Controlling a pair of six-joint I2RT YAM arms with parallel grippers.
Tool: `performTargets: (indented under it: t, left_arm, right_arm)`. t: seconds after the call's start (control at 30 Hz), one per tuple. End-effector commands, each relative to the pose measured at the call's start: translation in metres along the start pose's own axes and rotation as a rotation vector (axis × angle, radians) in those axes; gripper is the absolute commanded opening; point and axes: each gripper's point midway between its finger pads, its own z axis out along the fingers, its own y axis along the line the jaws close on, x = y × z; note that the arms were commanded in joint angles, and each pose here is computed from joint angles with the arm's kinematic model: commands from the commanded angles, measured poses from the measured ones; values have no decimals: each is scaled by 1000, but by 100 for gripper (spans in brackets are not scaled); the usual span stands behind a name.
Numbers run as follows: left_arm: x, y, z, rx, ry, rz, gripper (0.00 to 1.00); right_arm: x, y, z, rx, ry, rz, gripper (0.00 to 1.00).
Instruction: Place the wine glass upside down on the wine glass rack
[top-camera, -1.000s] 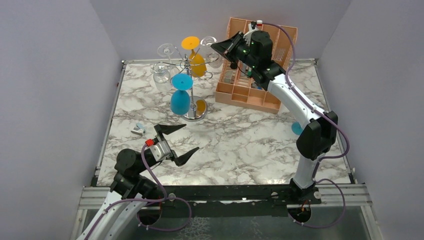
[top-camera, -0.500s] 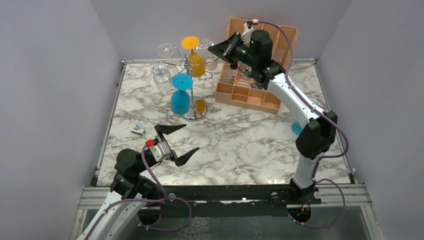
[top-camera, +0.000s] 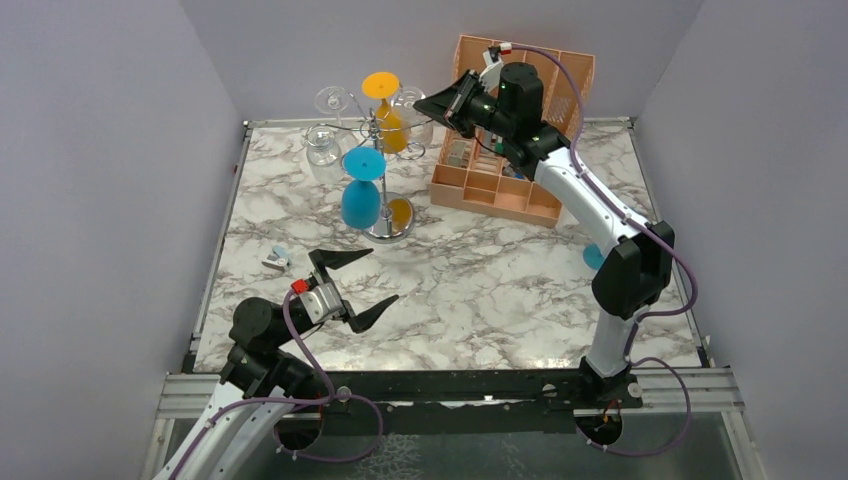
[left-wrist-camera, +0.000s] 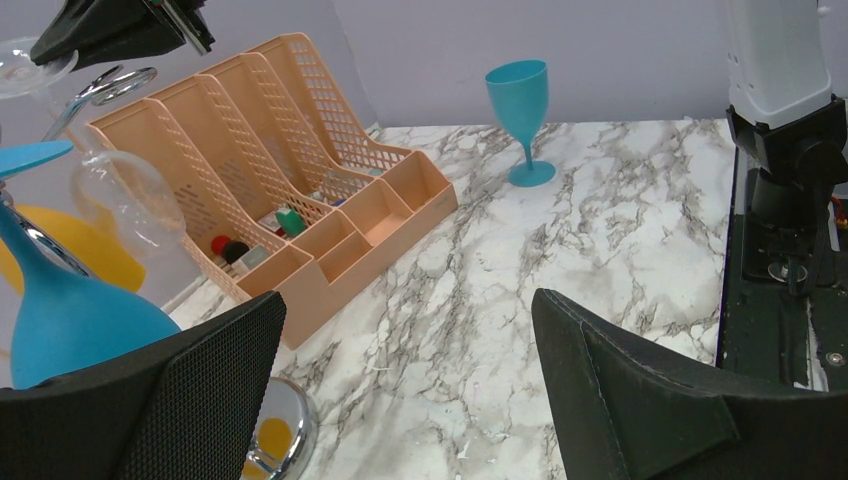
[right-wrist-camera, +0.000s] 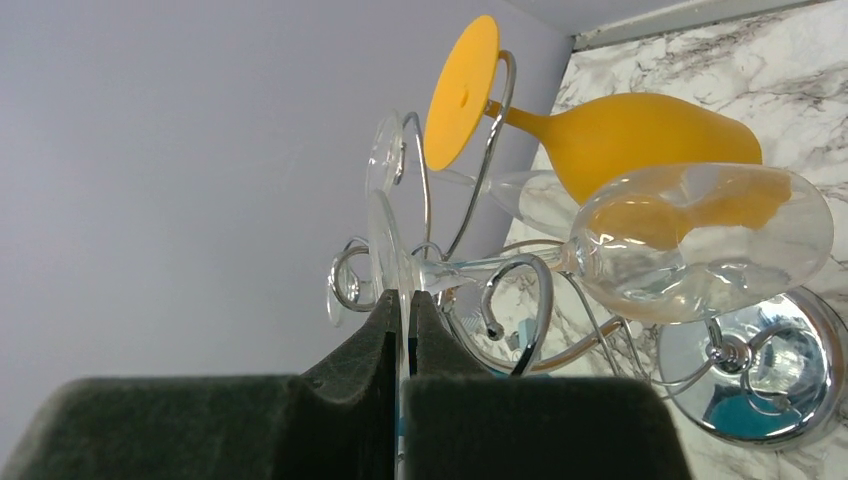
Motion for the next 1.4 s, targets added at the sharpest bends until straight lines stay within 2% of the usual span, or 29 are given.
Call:
performTargets:
  t: [0.0,0.8,1.37]
  left_arm:
    - [3,-5,0,28,4,3,99]
    - [7,-6,0,32,13,8,99]
    - [4,-9,-1,50,1,27,99]
  right_arm:
    - [-5,29,-18,-69,-8,-45,1]
    - [-9,27,-35,-38,-68,-71,1]
    - [-30,28,-52,-14,-207,-60,1]
